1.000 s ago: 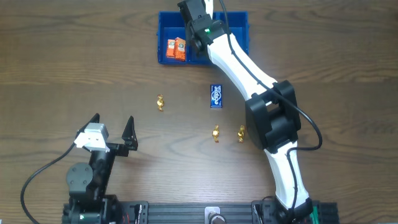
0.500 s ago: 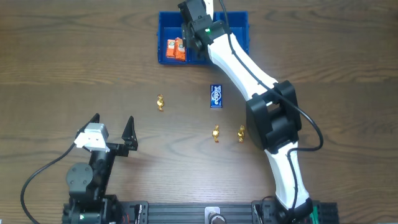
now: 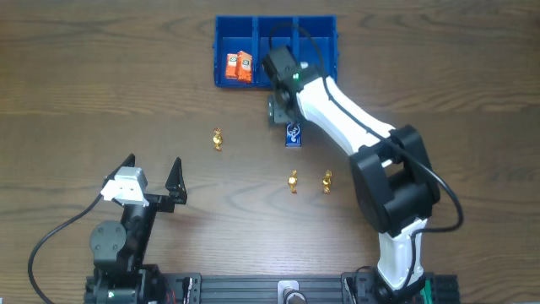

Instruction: Sort Candies Into Trays

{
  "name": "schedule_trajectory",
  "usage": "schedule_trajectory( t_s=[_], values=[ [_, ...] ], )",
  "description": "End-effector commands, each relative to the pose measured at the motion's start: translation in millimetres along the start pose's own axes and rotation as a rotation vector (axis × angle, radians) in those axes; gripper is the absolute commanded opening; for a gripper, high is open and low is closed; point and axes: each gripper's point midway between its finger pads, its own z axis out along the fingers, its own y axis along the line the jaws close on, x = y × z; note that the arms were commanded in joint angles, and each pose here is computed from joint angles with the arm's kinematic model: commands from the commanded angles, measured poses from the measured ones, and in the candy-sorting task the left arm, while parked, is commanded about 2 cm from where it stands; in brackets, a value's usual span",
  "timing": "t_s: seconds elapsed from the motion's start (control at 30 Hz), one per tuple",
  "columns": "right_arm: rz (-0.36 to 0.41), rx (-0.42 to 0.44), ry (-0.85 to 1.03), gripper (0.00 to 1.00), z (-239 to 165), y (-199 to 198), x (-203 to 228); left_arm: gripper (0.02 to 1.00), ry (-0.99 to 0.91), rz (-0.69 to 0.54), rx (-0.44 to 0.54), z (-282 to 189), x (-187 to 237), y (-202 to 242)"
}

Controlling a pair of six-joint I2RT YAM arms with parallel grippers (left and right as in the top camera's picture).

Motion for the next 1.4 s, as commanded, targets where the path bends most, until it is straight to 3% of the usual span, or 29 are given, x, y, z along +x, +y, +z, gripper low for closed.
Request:
schedule_trajectory(
  t_s=[0.03, 0.17, 0.23, 0.63, 0.77, 0.9, 1.0, 1.1, 1.27, 1.4],
  values=[
    [0.063, -0.013, 0.064, 0.869, 24, -3, 26, 0.998, 0.048, 0.003, 0.01, 1, 16, 0],
    [0.075, -0.014, 0.097, 0.855, 35, -1, 35, 0.998, 0.048, 0.003, 0.01, 1, 16, 0],
    [0.074, -0.022, 0.111, 0.792, 41, 1, 38, 0.998, 0.048, 0.003, 0.01, 1, 16, 0],
    [0.072, -0.04, 0.125, 0.253, 42, 7, 42, 0.998, 0.048, 0.003, 0.01, 1, 16, 0],
    [0.045, -0.063, 0.047, 0.224, 14, 19, 30, 0.998, 0.048, 0.003, 0.01, 1, 16, 0],
    [0.043, -0.085, -0.165, 0.215, -63, 23, -11, 0.996, 0.048, 0.003, 0.01, 1, 16, 0],
    [-0.007, -0.107, -0.263, 0.215, -117, 24, -45, 0.998, 0.048, 0.003, 0.01, 1, 16, 0],
    [-0.005, -0.084, -0.331, 0.218, -146, 15, -80, 0.998, 0.048, 0.003, 0.01, 1, 16, 0],
    [-0.015, -0.076, -0.392, 0.218, -159, 17, -138, 0.996, 0.048, 0.003, 0.01, 1, 16, 0],
    [-0.014, -0.07, -0.405, 0.222, -130, 25, -166, 0.998, 0.048, 0.003, 0.01, 1, 16, 0]
  ],
)
